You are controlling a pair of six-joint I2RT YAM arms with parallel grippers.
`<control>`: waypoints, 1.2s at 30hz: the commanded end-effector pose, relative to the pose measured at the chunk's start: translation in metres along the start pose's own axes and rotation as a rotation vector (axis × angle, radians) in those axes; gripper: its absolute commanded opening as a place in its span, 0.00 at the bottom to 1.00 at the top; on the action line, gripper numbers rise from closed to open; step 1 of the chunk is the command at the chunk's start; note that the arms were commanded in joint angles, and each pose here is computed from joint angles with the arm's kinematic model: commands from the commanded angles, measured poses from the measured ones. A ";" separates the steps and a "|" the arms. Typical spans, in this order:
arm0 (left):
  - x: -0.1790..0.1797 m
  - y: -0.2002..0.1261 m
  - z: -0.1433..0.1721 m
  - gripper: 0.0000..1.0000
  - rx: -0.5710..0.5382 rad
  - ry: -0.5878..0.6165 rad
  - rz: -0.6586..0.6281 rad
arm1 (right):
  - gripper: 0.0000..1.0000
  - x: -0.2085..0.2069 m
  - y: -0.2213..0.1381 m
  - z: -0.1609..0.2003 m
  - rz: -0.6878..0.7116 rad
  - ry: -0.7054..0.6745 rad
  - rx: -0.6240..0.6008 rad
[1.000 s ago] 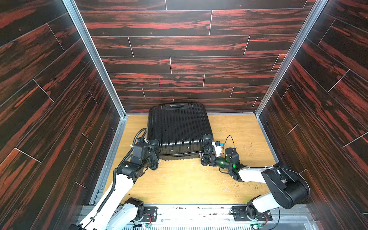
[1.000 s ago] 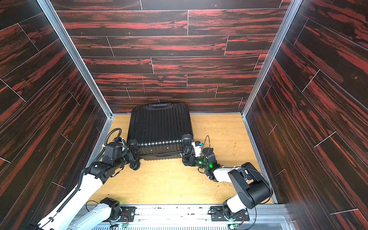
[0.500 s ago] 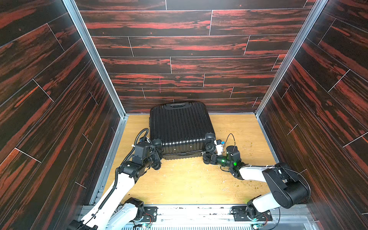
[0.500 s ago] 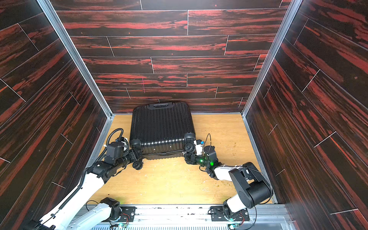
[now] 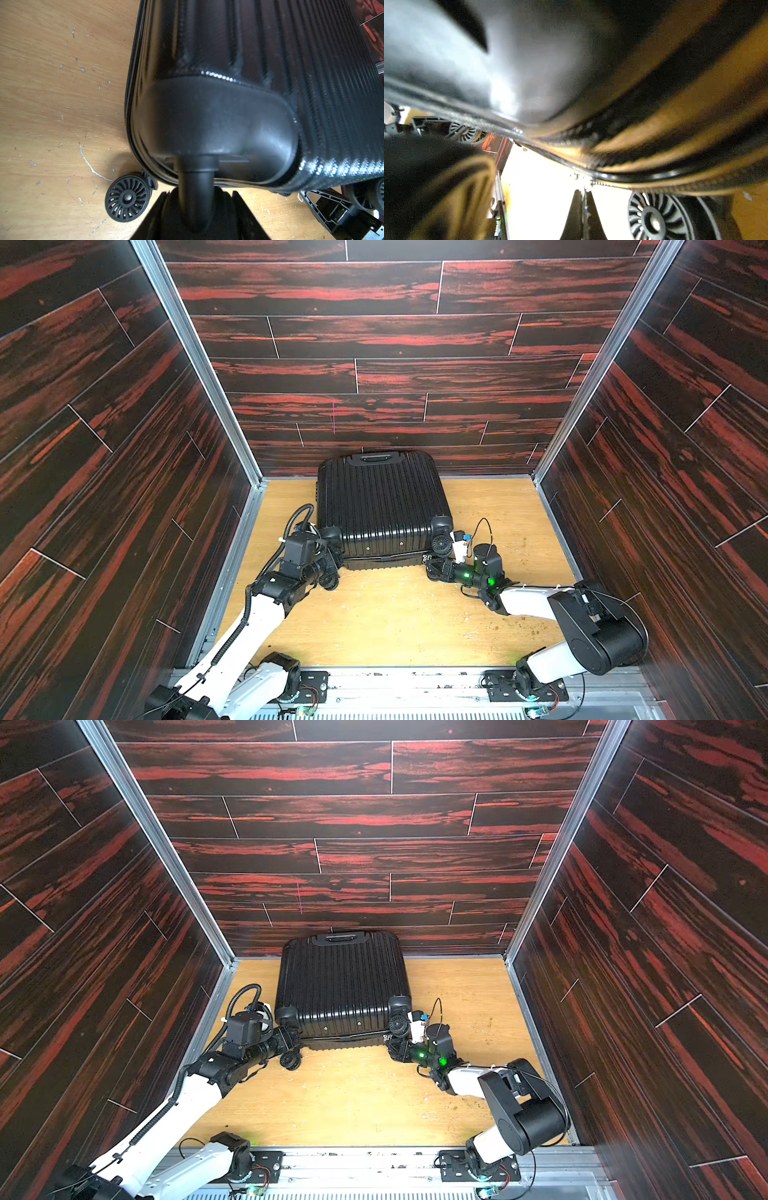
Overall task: Close the suitcase zippers
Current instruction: Zip the zipper on the suitcase, then reset both arms
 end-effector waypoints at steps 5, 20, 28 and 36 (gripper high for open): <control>-0.025 -0.001 0.027 0.64 0.158 0.100 0.149 | 0.09 0.016 -0.001 0.015 -0.055 -0.069 0.098; 0.000 -0.074 -0.031 0.91 -0.241 0.254 -0.264 | 0.43 -0.018 -0.032 -0.001 0.403 -0.153 -0.094; 0.021 -0.111 -0.066 0.91 -0.521 0.186 -0.559 | 0.44 -0.023 -0.056 -0.016 0.593 -0.237 -0.233; 0.048 -0.112 -0.079 0.91 -0.634 0.115 -0.794 | 0.45 -0.028 -0.083 -0.036 0.803 -0.298 -0.351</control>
Point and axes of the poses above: each gripper's point midway between its finger pads, its own y axis out along the fingers, its own x axis along the line the jaws close on, z = x × y, the point moved 7 cm from there along -y, back along the fingers, and after that the axes turned 4 degrees about y, right-handed, at the moved point
